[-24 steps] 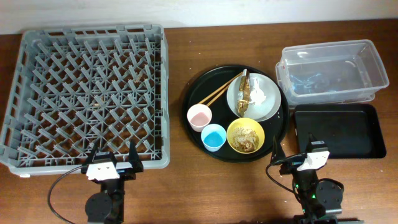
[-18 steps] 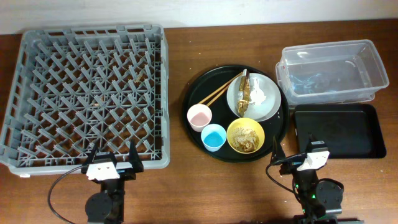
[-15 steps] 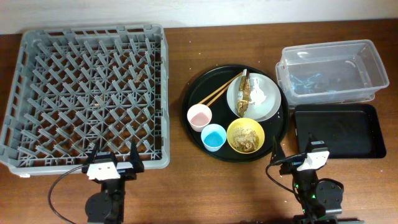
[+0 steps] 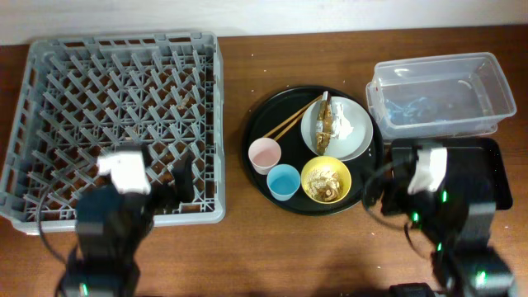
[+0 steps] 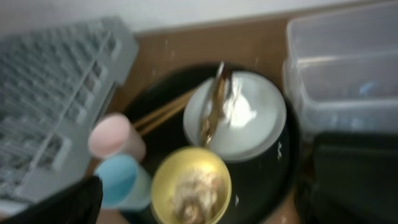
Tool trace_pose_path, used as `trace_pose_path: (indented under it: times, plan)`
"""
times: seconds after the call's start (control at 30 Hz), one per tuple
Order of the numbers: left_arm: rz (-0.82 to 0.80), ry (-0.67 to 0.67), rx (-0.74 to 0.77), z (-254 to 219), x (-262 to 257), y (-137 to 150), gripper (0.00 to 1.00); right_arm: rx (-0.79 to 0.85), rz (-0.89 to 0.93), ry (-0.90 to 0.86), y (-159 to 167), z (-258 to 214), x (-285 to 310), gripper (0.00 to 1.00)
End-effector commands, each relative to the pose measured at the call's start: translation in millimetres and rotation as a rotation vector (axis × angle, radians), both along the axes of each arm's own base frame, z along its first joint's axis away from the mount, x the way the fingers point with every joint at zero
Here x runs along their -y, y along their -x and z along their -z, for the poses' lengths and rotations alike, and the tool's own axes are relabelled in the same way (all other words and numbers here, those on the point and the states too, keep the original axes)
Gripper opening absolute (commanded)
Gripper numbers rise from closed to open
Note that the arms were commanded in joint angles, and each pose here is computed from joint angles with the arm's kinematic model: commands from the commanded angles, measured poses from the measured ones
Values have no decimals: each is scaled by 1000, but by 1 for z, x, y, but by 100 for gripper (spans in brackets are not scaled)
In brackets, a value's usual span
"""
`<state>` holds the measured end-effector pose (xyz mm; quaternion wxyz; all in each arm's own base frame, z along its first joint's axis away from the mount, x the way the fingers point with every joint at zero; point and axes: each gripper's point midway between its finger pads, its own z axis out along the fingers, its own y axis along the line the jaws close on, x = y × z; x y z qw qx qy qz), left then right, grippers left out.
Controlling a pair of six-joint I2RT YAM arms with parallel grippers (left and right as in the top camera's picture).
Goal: Sort waste into correct bins and load items into the dishwasher rack
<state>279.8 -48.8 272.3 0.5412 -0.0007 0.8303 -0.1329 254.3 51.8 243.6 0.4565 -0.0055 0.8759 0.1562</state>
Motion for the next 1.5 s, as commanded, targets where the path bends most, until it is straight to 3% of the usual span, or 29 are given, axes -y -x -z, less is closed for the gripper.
trace_pose_path:
  times: [0.0, 0.07, 0.17, 0.2, 0.23, 0.27, 0.4, 0.5, 0.57, 0.6, 0.63, 0.73, 0.83, 0.9, 1.07, 1.1, 1.13, 1.17, 1.23, 1.3, 1.37, 1.47]
  plan:
    - [111, 57, -207, -15, 24, -31, 99, -185, -44, -28, -29, -14, -11, 98]
    - [107, 53, -336, -14, 25, -45, 99, -278, -42, -45, -72, -14, -15, 98]
    - [128, 67, -373, -14, 30, -51, 99, -362, -81, -102, -111, 10, -28, 98]
    - [164, 91, -400, -11, 37, -45, 99, -411, -83, -98, -124, 33, -31, 95]
    - [168, 94, -413, -9, 38, -43, 99, -491, -39, -41, -138, 73, -26, 79]
    - [166, 93, -418, -8, 37, -42, 99, -529, -13, -2, -146, 95, -21, 70]
    - [165, 93, -422, -8, 37, -42, 99, -646, 51, 100, -169, 179, -9, 56]
    - [165, 93, -431, -6, 37, -40, 99, -652, 69, 122, -184, 213, -6, 53]
    - [165, 93, -434, -6, 37, -39, 99, -657, 84, 111, -186, 219, -6, 27]
    - [165, 93, -434, -6, 37, -39, 99, -657, 84, 111, -186, 218, -6, 20]
    - [165, 93, -437, -5, 37, -39, 99, -667, 87, 109, -183, 216, -5, 4]
    - [163, 92, -453, -3, 37, -36, 99, -614, 88, 102, -186, 177, -5, 4]
    - [163, 92, -454, -2, 37, -36, 99, -442, 115, 66, -193, 88, -2, 4]
    - [163, 92, -464, -1, 37, -34, 99, -375, 228, -6, -193, 55, 20, 4]
    - [163, 92, -463, -1, 37, -34, 99, -310, 567, 97, -215, 67, 132, 4]
    - [163, 92, -463, -1, 37, -34, 99, -308, 527, 83, -222, 74, 132, 25]
    - [163, 92, -462, -1, 37, -35, 99, -303, 437, 87, -227, 76, 123, 78]
    - [163, 92, -463, -1, 37, -35, 99, -300, 415, 93, -225, 69, 121, 91]
    - [163, 92, -464, -1, 37, -34, 99, -290, 313, 37, -222, 50, 92, 89]
    - [163, 92, -465, -1, 37, -34, 99, -307, 25, -21, -208, 44, 12, 70]
    - [163, 93, -459, -2, 37, -35, 99, -388, 2, 71, -200, 75, -22, 70]
    - [162, 92, -475, 1, 36, -32, 99, -502, 108, 182, -204, 145, -39, 68]
